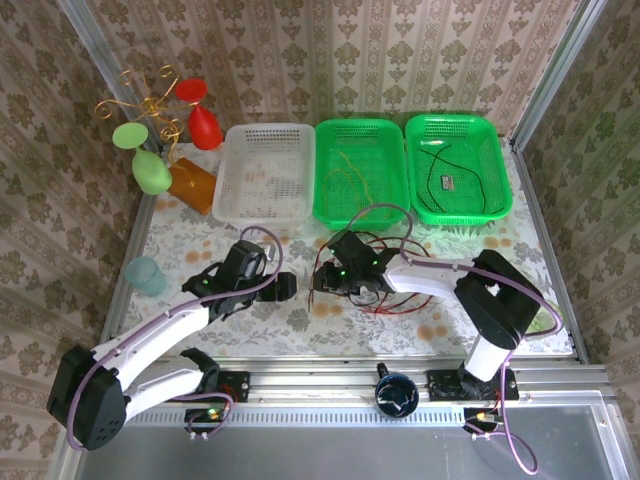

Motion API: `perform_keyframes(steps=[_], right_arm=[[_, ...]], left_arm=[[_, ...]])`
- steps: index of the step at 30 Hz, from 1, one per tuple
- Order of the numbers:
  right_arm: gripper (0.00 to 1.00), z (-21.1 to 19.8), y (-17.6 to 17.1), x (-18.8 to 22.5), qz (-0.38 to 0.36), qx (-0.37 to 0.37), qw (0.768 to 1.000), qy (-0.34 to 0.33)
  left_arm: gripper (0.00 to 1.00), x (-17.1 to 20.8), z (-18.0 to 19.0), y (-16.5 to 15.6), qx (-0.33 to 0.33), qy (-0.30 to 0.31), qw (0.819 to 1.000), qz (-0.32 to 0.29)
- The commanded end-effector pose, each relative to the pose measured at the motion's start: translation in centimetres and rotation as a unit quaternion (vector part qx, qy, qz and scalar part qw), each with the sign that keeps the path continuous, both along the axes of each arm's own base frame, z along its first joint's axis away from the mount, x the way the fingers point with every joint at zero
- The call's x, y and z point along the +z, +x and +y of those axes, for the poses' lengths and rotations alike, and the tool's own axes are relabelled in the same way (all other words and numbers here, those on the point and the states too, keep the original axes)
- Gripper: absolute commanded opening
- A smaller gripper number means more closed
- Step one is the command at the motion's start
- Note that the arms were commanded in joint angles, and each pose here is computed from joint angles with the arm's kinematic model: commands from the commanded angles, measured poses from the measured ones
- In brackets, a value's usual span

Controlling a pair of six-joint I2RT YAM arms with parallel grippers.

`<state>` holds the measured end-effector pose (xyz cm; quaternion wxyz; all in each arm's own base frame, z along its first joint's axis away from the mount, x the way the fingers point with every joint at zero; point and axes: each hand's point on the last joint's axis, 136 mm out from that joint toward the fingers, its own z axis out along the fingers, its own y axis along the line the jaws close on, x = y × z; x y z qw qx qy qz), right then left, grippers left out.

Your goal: Untangle the cables

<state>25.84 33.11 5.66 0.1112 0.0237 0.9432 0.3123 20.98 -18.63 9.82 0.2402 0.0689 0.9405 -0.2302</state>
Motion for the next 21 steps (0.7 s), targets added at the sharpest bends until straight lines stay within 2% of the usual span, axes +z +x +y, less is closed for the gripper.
perform_keyframes(steps=[1, 21], right_arm=[[0.30, 1.3, 0.0, -0.1, 0.009, 0.007, 1.000, 0.014], [0.30, 3.1, -0.4, -2.5, 0.032, 0.025, 0.999, 0.016]], left_arm=[[0.78, -0.5, 0.2, -0.4, 0.010, -0.007, 1.000, 0.015], [0.78, -0.3, 0.1, -0.4, 0.007, -0.008, 1.000, 0.015]])
